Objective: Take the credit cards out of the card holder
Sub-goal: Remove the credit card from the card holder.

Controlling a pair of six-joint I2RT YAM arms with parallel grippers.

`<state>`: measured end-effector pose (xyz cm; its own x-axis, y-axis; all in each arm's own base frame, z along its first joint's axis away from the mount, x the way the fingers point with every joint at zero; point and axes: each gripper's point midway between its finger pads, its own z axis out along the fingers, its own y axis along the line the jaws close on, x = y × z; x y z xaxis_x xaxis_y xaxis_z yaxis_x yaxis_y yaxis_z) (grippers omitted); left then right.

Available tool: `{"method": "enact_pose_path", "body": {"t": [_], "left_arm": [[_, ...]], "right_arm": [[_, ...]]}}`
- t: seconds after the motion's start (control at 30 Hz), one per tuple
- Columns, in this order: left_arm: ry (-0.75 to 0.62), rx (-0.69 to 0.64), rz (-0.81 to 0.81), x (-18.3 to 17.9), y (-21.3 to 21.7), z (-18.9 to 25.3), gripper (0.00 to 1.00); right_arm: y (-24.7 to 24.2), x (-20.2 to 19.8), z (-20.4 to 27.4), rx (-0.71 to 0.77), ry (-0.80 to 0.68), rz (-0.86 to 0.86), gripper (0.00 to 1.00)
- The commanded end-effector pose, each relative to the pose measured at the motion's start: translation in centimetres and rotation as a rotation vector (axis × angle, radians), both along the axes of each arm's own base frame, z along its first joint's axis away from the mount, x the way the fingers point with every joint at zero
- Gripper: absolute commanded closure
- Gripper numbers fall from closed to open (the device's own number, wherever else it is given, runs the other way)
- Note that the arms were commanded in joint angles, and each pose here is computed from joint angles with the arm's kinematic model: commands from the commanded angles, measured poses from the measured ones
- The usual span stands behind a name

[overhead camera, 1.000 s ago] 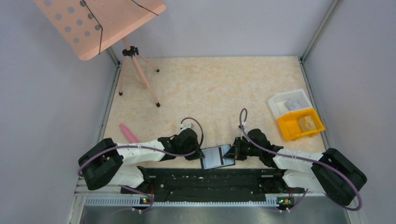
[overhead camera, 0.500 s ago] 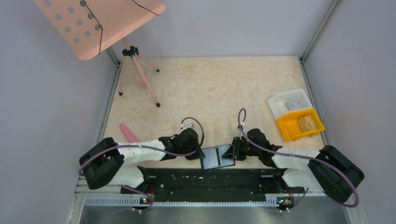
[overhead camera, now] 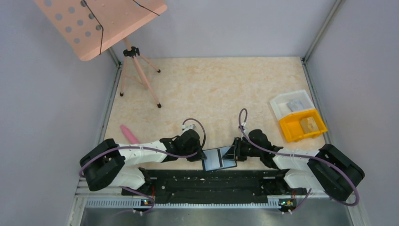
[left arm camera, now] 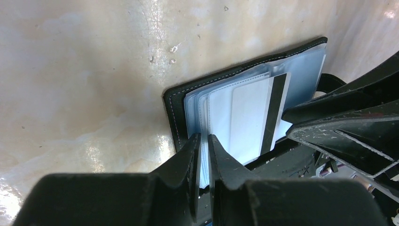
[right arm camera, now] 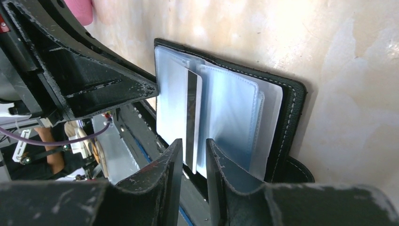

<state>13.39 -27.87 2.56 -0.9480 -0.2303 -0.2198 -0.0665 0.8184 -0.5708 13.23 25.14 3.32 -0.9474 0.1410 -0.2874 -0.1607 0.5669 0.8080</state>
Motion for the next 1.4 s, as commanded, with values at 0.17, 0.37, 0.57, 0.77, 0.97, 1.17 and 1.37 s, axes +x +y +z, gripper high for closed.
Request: {"method": "enact_pose_path", "body": {"t": [0.17, 0.37, 0.57, 0.77, 0.97, 1.17, 1.37], "left_arm": [[-0.001, 0.029, -0.011, -0.2, 0.1, -0.4, 0.83], [-0.001, 0.015, -0.018, -0.2, -0.4, -0.3, 0.83], [-0.002, 0.011, -0.021, -0.3, -0.6, -0.3, 0.83], [-0.015, 0.068, 0.008, 0.0, 0.7, -0.6, 0.83], [-0.046, 0.06, 0.007, 0.3, 0.8, 0.1, 0.83], [-0.078, 0.067, 0.003, 0.8, 0.8, 1.0, 0.82], [-0.11, 0.067, -0.011, 1.2, 0.7, 1.9, 0.8]], "right_arm": [[0.9, 1.2, 1.0, 0.032, -0.027, 0.008, 0.72], [1.7, 0.9, 1.1, 0.072, -0.007, 0.035, 0.72], [1.9, 0.9, 1.4, 0.088, -0.008, 0.042, 0.82], [1.2, 1.5, 1.4, 0.028, -0.015, 0.016, 1.0], [-0.6, 2.0, 1.7, -0.076, 0.002, -0.062, 1.0], [-1.8, 2.0, 2.0, -0.127, 0.03, -0.115, 1.0], [-2.1, 2.1, 3.1, -0.124, 0.025, -0.131, 1.0]]}}
